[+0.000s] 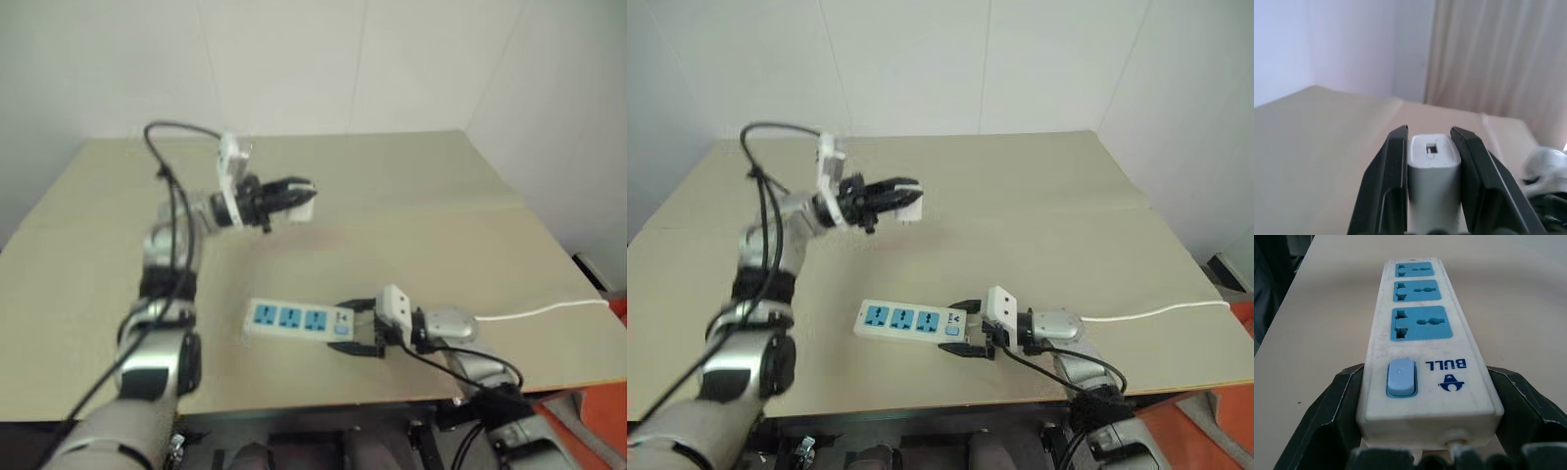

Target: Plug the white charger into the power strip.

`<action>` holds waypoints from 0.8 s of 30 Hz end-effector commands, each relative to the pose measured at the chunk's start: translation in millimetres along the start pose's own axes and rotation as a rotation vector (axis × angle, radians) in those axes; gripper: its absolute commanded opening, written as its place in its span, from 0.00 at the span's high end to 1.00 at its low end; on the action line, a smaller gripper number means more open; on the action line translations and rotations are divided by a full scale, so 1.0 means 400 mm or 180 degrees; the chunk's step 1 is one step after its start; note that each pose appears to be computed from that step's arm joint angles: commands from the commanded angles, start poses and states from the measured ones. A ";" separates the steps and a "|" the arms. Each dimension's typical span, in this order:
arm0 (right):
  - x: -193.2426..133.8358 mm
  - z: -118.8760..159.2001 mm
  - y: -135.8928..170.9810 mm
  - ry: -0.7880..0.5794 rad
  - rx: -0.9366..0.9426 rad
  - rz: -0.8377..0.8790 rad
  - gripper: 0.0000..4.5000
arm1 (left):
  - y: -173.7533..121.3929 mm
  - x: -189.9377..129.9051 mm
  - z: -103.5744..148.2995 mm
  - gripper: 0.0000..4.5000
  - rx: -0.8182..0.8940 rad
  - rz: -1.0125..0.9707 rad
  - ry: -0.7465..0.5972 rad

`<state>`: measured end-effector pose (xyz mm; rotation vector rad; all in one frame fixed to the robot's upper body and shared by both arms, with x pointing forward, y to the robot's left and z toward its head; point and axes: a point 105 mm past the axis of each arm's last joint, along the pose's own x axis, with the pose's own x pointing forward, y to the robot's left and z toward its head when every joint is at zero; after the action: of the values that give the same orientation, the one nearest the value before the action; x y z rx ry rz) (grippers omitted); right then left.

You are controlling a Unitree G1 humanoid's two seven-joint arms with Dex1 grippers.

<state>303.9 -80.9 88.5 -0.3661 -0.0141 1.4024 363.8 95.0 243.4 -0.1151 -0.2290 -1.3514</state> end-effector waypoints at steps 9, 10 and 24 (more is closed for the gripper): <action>0.005 -0.028 -0.035 0.0205 -0.0046 0.0309 0.24 | -0.128 -0.026 -0.058 0.77 -0.0111 -0.0728 -0.0049; 0.006 -0.028 -0.036 0.0204 -0.0052 0.0314 0.24 | -0.131 -0.029 -0.065 0.77 -0.0076 -0.0752 -0.0024; 0.026 -0.024 -0.012 0.0136 -0.0020 0.0350 0.24 | -0.160 -0.047 -0.190 0.77 -0.0204 -0.1181 0.0179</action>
<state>318.8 -79.1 88.8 -0.3875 -0.0047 1.4734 307.2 84.8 161.5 -0.1112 -0.1337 -1.7124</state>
